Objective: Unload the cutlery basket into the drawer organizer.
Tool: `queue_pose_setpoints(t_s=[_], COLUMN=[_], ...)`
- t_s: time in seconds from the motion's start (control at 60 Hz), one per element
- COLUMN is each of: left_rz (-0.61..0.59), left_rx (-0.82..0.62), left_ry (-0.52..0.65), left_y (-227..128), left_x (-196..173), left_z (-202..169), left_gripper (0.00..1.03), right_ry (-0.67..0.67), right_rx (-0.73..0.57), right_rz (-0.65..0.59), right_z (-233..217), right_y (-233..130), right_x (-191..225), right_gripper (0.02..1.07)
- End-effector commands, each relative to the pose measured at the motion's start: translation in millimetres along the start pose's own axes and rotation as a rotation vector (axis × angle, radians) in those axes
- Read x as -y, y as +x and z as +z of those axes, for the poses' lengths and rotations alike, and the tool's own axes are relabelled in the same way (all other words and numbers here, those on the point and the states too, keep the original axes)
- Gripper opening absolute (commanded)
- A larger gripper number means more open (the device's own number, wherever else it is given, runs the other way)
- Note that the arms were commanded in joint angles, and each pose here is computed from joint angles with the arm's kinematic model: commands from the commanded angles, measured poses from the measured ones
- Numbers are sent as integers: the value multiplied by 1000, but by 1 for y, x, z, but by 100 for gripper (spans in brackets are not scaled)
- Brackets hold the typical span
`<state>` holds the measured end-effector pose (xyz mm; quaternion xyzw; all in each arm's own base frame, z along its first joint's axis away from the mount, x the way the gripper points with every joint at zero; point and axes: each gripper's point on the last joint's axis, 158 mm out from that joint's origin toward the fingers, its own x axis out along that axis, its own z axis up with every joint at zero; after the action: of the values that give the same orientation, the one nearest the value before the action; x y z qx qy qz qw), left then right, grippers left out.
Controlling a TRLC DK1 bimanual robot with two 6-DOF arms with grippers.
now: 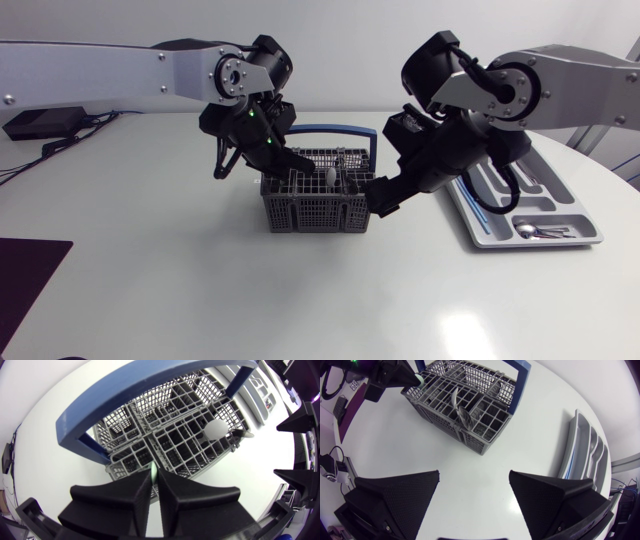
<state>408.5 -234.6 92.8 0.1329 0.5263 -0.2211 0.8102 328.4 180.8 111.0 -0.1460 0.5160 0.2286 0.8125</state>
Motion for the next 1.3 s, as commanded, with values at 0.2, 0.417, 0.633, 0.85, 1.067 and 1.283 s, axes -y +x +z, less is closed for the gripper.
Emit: queue_pose_setpoints(t_s=[0.2,0.417,0.633,0.85,1.067,1.283], left_rz=[-39,-47,-69,-80,-100,-113], left_rx=[45,71,101,120,138,161], left_ry=[-5,-8,-13,-11,-6,4], left_y=[-15,-26,-40,-51,-62,-75], left_x=[8,10,14,19,25,33], left_z=[1,5,8,8,7,5], left_gripper=[7,7,7,7,7,7], right_ry=[-6,-9,-15,-20,-26,-30], right_rx=[-33,-32,-26,-21,-12,-4], right_rz=[6,7,10,12,14,16], right_z=[-12,-13,-13,-13,-14,-15], right_y=[8,7,4,1,-4,-8], right_x=[-4,-5,-8,-10,-12,-14], right_gripper=[102,102,102,102,102,102])
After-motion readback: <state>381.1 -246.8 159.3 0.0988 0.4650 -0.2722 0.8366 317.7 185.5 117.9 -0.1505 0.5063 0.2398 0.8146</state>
